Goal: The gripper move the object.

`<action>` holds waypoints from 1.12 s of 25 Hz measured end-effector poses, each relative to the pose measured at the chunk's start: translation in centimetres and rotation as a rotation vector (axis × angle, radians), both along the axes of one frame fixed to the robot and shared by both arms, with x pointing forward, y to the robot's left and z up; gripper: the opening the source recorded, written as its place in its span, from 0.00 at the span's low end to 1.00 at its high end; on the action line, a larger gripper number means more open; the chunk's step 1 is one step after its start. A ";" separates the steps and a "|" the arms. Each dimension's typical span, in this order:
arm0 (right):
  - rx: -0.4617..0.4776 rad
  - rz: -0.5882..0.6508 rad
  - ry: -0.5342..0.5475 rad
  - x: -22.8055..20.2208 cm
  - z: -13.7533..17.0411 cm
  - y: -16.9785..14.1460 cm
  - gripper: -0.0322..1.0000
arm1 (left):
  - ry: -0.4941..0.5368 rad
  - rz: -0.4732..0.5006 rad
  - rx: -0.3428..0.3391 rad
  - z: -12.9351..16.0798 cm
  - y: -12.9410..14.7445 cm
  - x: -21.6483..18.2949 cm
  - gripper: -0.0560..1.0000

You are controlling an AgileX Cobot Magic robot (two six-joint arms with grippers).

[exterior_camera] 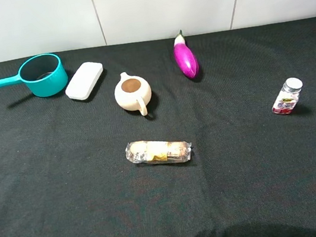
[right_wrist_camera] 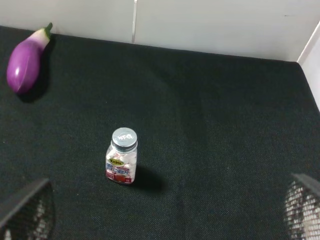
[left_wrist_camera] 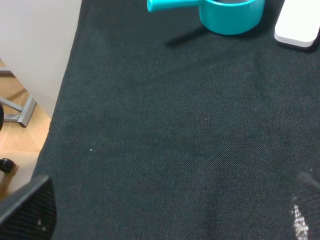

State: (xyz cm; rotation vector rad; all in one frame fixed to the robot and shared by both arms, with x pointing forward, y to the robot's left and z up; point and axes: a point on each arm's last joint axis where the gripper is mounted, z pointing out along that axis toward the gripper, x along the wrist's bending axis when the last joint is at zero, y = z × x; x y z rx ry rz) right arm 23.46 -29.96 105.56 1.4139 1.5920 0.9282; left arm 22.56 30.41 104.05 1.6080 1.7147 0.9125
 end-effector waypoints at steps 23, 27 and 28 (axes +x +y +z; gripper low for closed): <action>0.000 0.000 0.000 0.0 0.0 0.0 0.70 | 0.006 0.000 0.003 -0.2 0.0 0.1 0.99; 0.000 0.000 0.000 0.0 0.0 0.0 0.70 | 0.006 0.000 0.003 -0.2 0.0 0.1 0.99; 0.000 0.000 0.000 0.0 0.0 0.0 0.70 | 0.006 0.000 0.003 -0.2 0.0 0.1 0.99</action>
